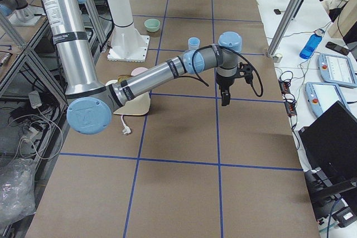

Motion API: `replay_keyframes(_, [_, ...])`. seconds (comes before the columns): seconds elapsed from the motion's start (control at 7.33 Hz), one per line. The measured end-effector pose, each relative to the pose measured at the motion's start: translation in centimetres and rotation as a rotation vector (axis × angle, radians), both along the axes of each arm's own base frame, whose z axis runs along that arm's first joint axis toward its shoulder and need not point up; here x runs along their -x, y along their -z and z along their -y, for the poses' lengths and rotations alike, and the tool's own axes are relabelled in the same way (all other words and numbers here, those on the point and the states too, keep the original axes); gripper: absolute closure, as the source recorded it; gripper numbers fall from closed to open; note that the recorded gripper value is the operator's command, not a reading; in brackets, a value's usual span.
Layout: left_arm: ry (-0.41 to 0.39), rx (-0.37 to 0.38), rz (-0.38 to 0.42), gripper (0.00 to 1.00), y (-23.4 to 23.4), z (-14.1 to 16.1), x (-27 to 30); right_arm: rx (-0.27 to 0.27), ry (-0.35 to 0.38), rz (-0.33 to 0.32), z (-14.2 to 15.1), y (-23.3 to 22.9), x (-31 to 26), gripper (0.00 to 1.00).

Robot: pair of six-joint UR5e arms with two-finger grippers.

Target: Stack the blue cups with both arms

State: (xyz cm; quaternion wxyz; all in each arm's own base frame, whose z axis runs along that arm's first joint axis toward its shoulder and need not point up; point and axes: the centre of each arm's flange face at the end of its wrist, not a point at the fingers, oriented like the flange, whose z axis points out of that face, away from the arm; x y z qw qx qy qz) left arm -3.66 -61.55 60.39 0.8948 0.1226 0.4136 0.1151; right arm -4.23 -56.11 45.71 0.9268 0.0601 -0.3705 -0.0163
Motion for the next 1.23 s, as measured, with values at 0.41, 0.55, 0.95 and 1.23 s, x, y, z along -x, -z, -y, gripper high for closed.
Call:
replay_keyframes(0.41, [0.003, 0.013, 0.005, 0.02, -1.6, -0.8, 0.9, 0.016, -0.004, -0.007, -0.4, -2.5, -2.1, 0.00])
replay_keyframes(0.55, [0.011, 0.015, 0.006, 0.02, -1.9, -1.1, 1.5, 0.016, -0.001, -0.009, -0.2, -2.7, -2.2, 0.00])
replay_keyframes(0.95, [0.019, 0.020, 0.007, 0.02, -2.3, -1.5, 2.0, 0.005, -0.003, -0.010, 0.7, -2.1, -2.2, 0.00])
replay_keyframes(1.23, [0.024, 0.027, 0.006, 0.02, -2.4, -1.6, 2.0, 0.001, 0.001, -0.019, 0.9, -2.2, -2.2, 0.00])
